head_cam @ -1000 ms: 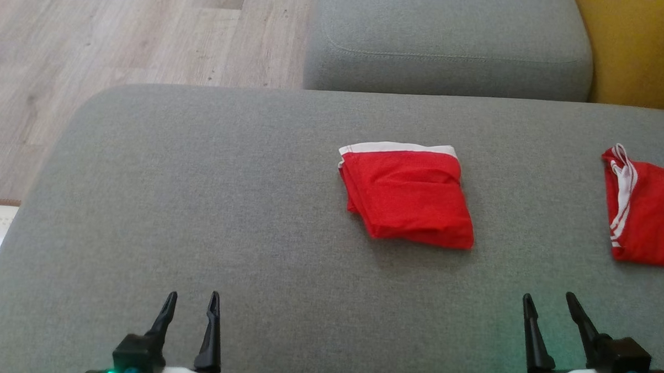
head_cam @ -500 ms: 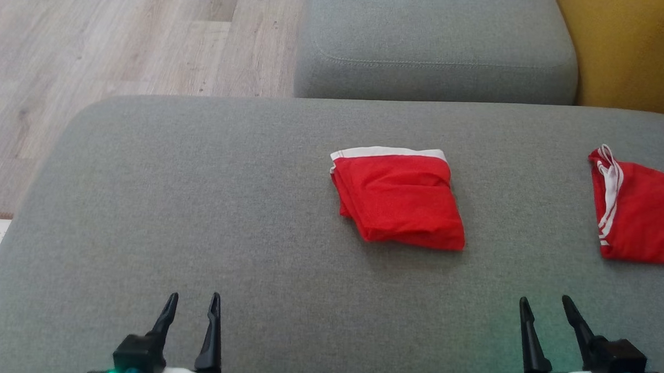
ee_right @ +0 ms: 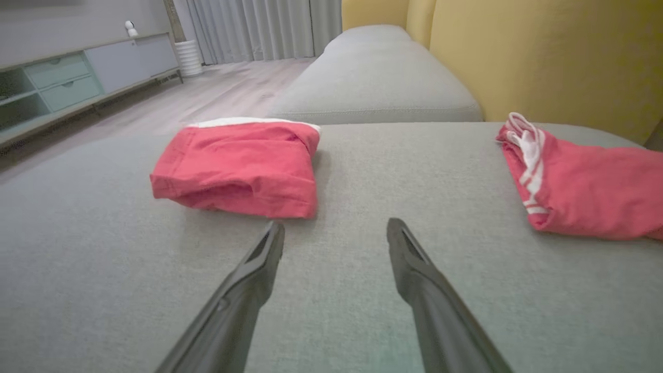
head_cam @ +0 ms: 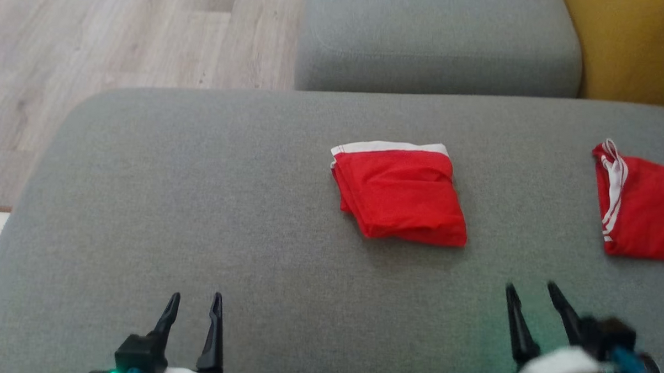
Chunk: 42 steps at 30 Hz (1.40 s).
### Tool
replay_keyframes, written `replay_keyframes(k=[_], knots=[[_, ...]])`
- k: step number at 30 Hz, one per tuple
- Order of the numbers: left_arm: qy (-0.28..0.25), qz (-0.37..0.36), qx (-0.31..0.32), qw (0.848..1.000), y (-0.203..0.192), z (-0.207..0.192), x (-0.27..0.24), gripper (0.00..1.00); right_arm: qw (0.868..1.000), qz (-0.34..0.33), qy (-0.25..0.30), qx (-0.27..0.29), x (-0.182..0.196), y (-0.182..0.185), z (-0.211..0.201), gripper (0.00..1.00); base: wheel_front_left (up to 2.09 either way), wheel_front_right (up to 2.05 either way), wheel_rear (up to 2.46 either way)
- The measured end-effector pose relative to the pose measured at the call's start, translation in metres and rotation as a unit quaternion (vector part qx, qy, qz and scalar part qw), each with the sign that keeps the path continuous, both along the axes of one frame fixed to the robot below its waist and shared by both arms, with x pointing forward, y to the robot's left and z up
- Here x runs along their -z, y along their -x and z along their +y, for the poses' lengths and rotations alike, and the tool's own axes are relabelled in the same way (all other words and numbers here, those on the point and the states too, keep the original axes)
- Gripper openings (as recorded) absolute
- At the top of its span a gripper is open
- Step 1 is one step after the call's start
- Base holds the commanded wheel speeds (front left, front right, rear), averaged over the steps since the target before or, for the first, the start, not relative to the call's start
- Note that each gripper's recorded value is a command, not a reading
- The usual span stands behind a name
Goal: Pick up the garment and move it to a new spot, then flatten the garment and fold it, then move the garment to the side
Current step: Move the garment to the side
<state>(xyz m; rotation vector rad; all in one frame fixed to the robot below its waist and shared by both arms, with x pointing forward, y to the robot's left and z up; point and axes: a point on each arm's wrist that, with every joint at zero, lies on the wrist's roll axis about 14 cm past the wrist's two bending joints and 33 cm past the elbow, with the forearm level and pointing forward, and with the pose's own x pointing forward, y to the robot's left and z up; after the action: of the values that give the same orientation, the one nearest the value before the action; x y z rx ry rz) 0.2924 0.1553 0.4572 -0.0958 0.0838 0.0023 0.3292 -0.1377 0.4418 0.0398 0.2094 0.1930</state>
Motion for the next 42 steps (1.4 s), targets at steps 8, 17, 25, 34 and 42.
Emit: replay_keyframes(k=[8, 17, 25, 34, 42], knots=[[0.004, 0.027, 0.009, 1.0, -0.009, -0.005, 0.013, 1.0, 0.997, 0.066, -0.031, -0.037, -0.035, -0.079, 0.018, 1.0, 0.0, 0.0, 0.0], [0.009, 0.022, -0.001, 1.0, -0.035, -0.002, 0.009, 1.0, 0.97, 0.225, -0.049, -0.078, 0.003, -0.136, 0.054, 1.0, 0.0, 0.0, 0.0], [0.008, 0.051, -0.025, 0.998, -0.031, 0.008, 0.025, 1.0, 0.945, 0.314, -0.04, -0.079, 0.05, -0.157, 0.067, 1.0, 0.0, 0.0, 0.0], [0.012, 0.049, -0.014, 0.999, -0.046, -0.001, 0.025, 1.0, 0.945, 0.305, -0.1, -0.062, 0.038, -0.174, 0.061, 0.0, 0.0, 0.0, 0.0], [0.025, 0.045, 0.068, 0.996, -0.068, -0.047, 0.027, 1.0, 0.972, 0.222, -0.054, 0.05, -0.018, -0.199, -0.069, 0.0, 0.0, 0.0, 0.0]])
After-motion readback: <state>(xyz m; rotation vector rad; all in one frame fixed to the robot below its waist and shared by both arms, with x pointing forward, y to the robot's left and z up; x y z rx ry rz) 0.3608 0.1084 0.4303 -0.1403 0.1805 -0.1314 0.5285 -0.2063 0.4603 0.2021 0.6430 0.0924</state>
